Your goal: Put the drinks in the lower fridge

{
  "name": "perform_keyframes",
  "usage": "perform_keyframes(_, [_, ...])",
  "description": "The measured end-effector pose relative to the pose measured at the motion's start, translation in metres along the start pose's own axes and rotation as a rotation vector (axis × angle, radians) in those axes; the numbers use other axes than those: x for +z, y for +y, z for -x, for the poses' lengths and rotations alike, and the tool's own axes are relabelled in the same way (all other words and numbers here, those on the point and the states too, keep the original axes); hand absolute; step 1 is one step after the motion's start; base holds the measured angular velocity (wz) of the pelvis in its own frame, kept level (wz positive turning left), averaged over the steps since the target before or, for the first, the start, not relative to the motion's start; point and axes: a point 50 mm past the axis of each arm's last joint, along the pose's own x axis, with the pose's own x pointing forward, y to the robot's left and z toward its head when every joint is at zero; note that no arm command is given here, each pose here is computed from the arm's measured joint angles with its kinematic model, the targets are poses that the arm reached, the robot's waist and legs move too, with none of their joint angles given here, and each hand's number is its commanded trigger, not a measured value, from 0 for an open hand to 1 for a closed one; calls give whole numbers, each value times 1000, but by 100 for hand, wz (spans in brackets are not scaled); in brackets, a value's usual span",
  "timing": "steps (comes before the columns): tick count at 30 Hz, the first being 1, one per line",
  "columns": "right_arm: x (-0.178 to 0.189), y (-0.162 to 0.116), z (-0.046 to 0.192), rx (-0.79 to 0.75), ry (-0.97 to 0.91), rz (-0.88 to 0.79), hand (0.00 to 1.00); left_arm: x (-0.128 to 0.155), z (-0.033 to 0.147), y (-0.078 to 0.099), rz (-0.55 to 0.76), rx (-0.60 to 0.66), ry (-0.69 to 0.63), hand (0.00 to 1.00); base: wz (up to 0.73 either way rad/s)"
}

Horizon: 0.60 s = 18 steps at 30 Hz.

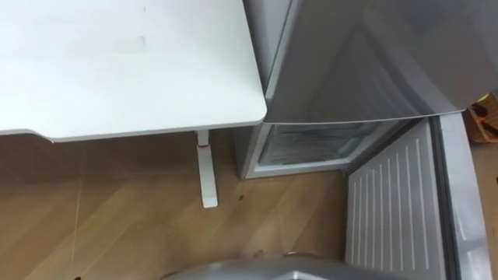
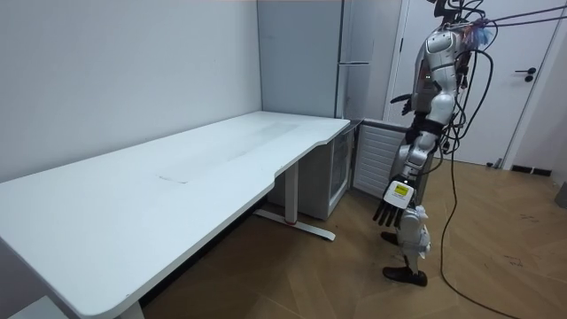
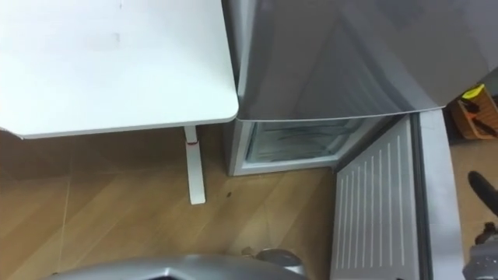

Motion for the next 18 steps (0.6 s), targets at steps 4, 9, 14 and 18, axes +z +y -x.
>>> perform_keyframes(4, [-2,-10,1,-36,5,17,0,9,-2,-1,-10,-11,-25,0,0])
perform_keyframes(9, [-3,-13,1,-59,3,31,0,17,-3,4,-11,0,-51,0,-2])
perform_keyframes(14, [-8,-19,1,-93,36,-52,0,26,-4,11,-18,16,-79,0,-1])
perform_keyframes(18, [-13,-25,1,-115,52,-63,0,24,-4,12,-15,11,-70,0,0])
